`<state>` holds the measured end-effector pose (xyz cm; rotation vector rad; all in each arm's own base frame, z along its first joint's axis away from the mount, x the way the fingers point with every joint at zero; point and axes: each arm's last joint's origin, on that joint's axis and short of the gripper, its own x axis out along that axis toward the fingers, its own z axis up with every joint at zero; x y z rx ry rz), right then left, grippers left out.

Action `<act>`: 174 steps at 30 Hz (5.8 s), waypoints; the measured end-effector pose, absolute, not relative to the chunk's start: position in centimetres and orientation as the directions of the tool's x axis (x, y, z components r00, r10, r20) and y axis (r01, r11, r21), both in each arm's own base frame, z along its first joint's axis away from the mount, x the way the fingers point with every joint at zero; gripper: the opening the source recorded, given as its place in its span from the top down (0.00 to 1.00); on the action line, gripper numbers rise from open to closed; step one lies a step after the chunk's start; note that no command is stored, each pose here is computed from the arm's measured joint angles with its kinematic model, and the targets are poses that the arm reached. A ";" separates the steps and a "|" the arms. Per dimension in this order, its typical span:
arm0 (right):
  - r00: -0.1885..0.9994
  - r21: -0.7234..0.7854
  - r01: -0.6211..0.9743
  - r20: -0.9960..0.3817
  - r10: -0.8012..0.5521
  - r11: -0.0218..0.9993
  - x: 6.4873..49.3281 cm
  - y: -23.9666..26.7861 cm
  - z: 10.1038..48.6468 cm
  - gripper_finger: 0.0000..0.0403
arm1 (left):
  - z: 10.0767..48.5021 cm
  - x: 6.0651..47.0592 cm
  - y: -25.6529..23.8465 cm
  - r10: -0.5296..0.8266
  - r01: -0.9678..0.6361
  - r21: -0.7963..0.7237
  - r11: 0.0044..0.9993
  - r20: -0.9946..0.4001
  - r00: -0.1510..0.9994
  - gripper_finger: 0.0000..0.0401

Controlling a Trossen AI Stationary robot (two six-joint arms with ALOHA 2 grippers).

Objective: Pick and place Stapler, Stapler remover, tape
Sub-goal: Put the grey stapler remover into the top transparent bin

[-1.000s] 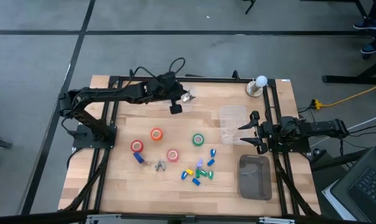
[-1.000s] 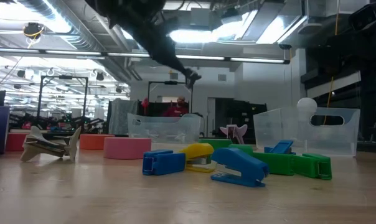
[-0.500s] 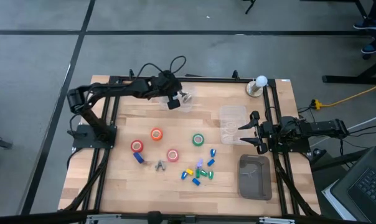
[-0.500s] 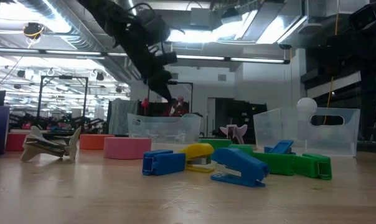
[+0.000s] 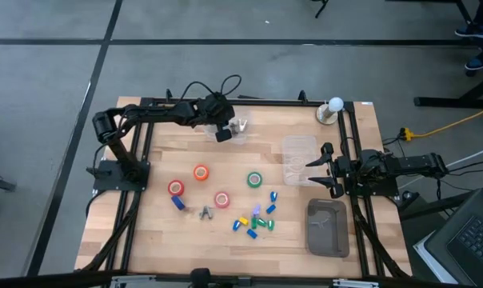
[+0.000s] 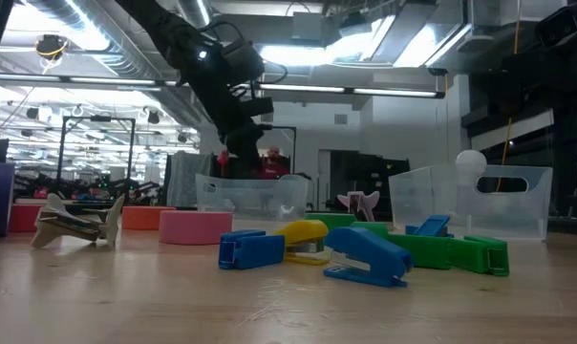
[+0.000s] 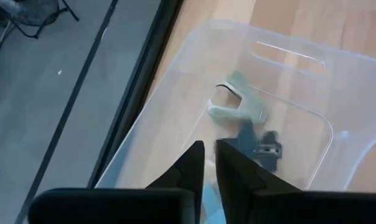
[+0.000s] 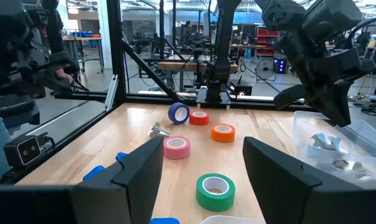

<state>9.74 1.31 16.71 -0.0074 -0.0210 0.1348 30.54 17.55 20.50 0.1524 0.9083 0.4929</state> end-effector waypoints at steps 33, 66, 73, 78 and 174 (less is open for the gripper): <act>0.991 -0.009 -0.134 0.020 0.135 0.991 9.7 1.3 16.7 0.44 | 28.9 30.4 5.8 0.333 -0.146 0.363 0.920 -0.532 0.779 0.80; 0.991 -0.009 -0.134 0.020 0.134 0.991 9.7 1.3 16.7 0.44 | 27.5 25.6 -6.2 -0.220 0.302 -0.069 0.951 -0.837 0.501 0.80; 0.991 -0.009 -0.134 0.020 0.135 0.991 9.7 1.3 16.7 0.44 | 25.7 23.9 -8.8 -0.252 0.530 -0.005 0.848 -0.884 0.394 0.80; 0.991 -0.009 -0.134 0.020 0.134 0.991 9.7 1.3 16.7 0.44 | 23.9 23.2 -10.6 -0.268 0.715 0.098 0.692 -0.885 0.381 0.80; 0.991 -0.009 -0.134 0.020 0.134 0.991 9.7 1.3 16.7 0.44 | 16.1 24.3 -13.2 -0.113 0.837 0.271 0.476 -0.925 0.363 0.99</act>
